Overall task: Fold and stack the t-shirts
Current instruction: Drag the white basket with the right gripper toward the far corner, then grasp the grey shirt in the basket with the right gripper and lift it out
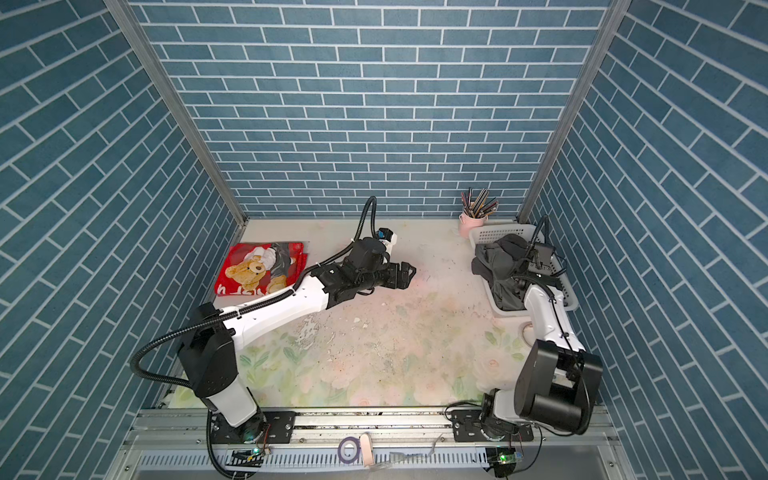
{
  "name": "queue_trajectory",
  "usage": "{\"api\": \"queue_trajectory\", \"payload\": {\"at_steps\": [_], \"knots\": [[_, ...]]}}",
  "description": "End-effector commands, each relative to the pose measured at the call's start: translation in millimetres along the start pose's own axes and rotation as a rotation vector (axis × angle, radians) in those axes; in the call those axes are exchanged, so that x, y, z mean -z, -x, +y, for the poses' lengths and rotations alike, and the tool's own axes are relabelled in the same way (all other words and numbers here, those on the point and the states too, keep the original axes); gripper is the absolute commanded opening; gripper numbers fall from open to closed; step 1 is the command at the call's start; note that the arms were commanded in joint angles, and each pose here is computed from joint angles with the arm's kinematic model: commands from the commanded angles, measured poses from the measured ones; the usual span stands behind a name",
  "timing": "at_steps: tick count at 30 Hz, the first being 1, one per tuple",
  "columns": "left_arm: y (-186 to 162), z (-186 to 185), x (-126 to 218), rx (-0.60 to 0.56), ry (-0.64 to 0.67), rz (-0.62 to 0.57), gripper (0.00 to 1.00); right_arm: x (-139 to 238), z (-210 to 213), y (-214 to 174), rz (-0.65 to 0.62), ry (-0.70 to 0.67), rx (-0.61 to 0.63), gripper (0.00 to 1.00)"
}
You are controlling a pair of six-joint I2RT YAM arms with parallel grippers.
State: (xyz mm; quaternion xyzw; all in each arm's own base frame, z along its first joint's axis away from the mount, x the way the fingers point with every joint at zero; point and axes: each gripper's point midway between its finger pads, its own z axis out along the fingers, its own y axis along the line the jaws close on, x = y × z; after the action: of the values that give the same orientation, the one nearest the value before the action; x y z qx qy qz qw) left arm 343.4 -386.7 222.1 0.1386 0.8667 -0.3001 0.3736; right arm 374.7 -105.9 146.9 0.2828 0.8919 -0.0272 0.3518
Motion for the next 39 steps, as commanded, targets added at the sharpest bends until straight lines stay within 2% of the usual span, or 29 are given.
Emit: {"api": "queue_trajectory", "payload": {"at_steps": [1, 2, 5, 10, 16, 20, 22, 25, 28, 29, 31, 34, 35, 38, 39], "knots": [[1, -2, 3, -0.024, 0.015, 0.002, 0.88, 9, 12, 24, -0.047, 0.050, -0.033, 0.19], [0, 1, 3, -0.027, 0.026, 0.005, 0.88, 14, 15, 30, -0.069, 0.065, -0.036, 0.12], [1, 7, 4, -0.037, 0.064, -0.001, 0.88, 37, 38, 54, -0.128, 0.186, 0.024, 0.00], [11, 14, 13, -0.030, 0.096, -0.071, 0.88, 97, 65, 97, -0.271, 0.327, 0.038, 0.00], [23, 17, 22, -0.037, 0.124, -0.102, 0.88, 151, 107, 129, -0.330, 0.515, 0.091, 0.00], [48, 28, 43, -0.028, 0.145, -0.157, 0.88, 234, 179, 151, -0.460, 0.687, 0.243, 0.00], [62, 36, 59, -0.008, 0.147, -0.196, 0.88, 290, 223, 153, -0.542, 0.810, 0.337, 0.00], [84, 53, 93, 0.019, 0.176, -0.278, 0.88, 378, 282, 137, -0.632, 1.053, 0.461, 0.00], [94, 76, 125, 0.056, 0.214, -0.350, 0.88, 431, 317, 117, -0.675, 1.237, 0.512, 0.00], [96, 86, 136, 0.078, 0.225, -0.373, 0.88, 431, 324, 116, -0.665, 1.259, 0.499, 0.00], [99, 107, 157, 0.133, 0.226, -0.415, 0.88, 403, 338, 113, -0.602, 1.237, 0.453, 0.00], [100, 139, 185, 0.217, 0.233, -0.473, 0.88, 316, 359, 88, -0.429, 1.119, 0.410, 0.02], [99, 147, 191, 0.235, 0.239, -0.486, 0.88, 286, 365, 74, -0.361, 1.088, 0.404, 0.11], [92, 162, 201, 0.258, 0.248, -0.494, 0.88, 186, 374, 11, -0.124, 0.974, 0.405, 0.51], [89, 165, 201, 0.261, 0.255, -0.483, 0.89, 157, 372, -10, -0.061, 0.935, 0.405, 0.60]]}}
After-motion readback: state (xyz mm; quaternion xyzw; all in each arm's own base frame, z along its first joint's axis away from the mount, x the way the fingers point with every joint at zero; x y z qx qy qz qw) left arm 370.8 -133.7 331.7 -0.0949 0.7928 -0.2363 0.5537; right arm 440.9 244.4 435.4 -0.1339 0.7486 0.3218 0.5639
